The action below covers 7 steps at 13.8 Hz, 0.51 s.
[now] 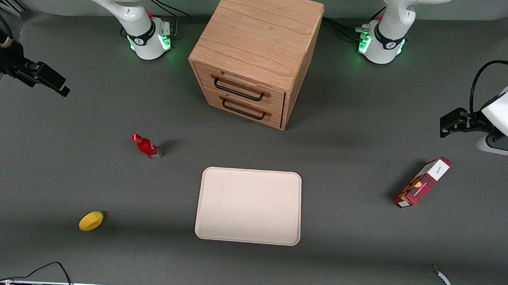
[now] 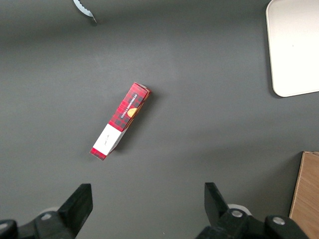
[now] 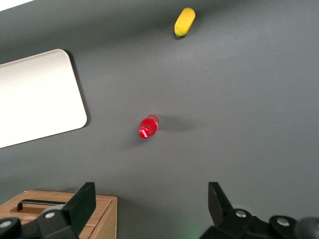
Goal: Place coke bottle on tray
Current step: 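Move the open right gripper down to the red Coca-Cola bottle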
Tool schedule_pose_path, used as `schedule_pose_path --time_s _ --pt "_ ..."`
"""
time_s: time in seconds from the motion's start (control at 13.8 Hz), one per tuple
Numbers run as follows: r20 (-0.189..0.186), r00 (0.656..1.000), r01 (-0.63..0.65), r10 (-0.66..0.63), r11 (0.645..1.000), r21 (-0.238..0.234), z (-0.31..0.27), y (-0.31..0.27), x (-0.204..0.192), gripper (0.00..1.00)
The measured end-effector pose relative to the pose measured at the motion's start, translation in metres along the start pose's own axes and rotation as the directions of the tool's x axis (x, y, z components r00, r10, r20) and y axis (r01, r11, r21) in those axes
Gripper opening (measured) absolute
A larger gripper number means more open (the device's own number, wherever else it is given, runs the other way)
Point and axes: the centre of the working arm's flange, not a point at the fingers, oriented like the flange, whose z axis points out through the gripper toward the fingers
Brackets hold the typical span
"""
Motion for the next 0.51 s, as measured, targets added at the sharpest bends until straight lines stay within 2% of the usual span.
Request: schedule_pose_path --time_s 0.36,0.51 --pt "0.047 0.999 0.008 -0.007 1.0 -0.017 0.008 -0.002 -0.002 1.0" --pt "0.07 0.997 0.02 -0.018 1.0 -0.024 0.03 -0.009 0.001 1.0"
